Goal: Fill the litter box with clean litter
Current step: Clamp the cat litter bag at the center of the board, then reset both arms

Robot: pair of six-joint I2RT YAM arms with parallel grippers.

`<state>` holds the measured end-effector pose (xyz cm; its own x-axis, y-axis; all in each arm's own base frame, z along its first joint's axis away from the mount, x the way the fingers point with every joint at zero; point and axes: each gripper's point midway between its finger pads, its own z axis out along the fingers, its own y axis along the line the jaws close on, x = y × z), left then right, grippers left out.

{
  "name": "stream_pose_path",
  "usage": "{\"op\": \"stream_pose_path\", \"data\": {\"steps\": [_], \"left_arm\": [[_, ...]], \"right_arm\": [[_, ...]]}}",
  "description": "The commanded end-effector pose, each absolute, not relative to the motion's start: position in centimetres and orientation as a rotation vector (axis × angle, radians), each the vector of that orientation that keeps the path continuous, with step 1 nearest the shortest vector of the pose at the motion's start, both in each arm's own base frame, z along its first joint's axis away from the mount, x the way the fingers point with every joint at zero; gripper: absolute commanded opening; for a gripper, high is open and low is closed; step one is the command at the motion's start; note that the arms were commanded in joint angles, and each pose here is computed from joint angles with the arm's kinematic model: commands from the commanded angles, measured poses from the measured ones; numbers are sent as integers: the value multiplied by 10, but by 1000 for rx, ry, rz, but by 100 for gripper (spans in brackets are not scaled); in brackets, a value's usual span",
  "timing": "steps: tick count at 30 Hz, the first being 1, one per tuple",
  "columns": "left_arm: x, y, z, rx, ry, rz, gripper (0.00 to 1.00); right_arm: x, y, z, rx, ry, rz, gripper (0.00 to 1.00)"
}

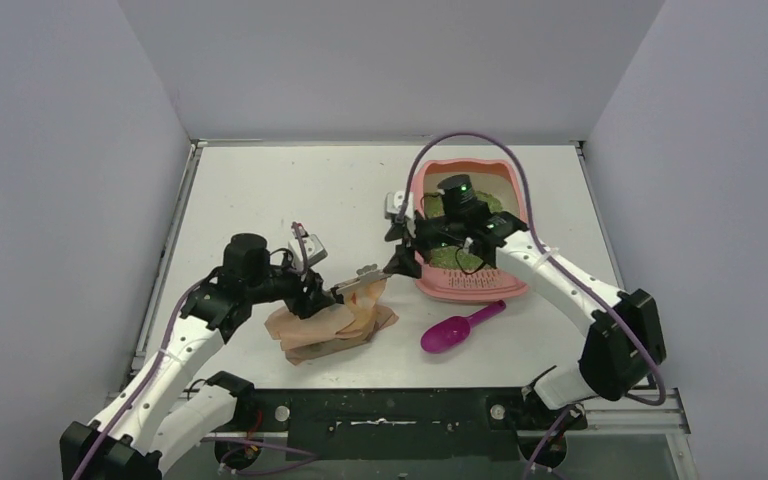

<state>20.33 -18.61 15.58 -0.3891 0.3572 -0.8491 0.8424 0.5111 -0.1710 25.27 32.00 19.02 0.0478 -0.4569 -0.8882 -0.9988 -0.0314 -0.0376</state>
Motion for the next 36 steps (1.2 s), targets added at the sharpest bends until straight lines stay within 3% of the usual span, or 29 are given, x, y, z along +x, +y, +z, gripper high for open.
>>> {"op": "stream_pose_path", "data": {"steps": [1,4,6,7,9,18,27,36], "left_arm": [[218,-179,194,862,1869,-693,58],[229,-168,216,708,1838,-620,67],[240,-155,231,539,1842,-569,82],[245,-149,237,460,1852,-546,84],[249,-138,249,371,1876,-496,85],[263,-69,278,-67,2017,-145,87],[252,-54,314,-134,1948,-82,88],[248,-41,324,-216,1908,-36,89]], "right_arm": [[285,298,272,-1278,1395,834,72],[300,277,286,-1097,1477,770,82],[311,262,295,-945,1556,727,90],[320,253,294,-844,1614,698,94],[333,235,292,-662,1730,647,99],[356,136,257,0,2113,440,100],[336,102,250,160,2152,289,100],[322,89,275,106,2044,251,100]]}}
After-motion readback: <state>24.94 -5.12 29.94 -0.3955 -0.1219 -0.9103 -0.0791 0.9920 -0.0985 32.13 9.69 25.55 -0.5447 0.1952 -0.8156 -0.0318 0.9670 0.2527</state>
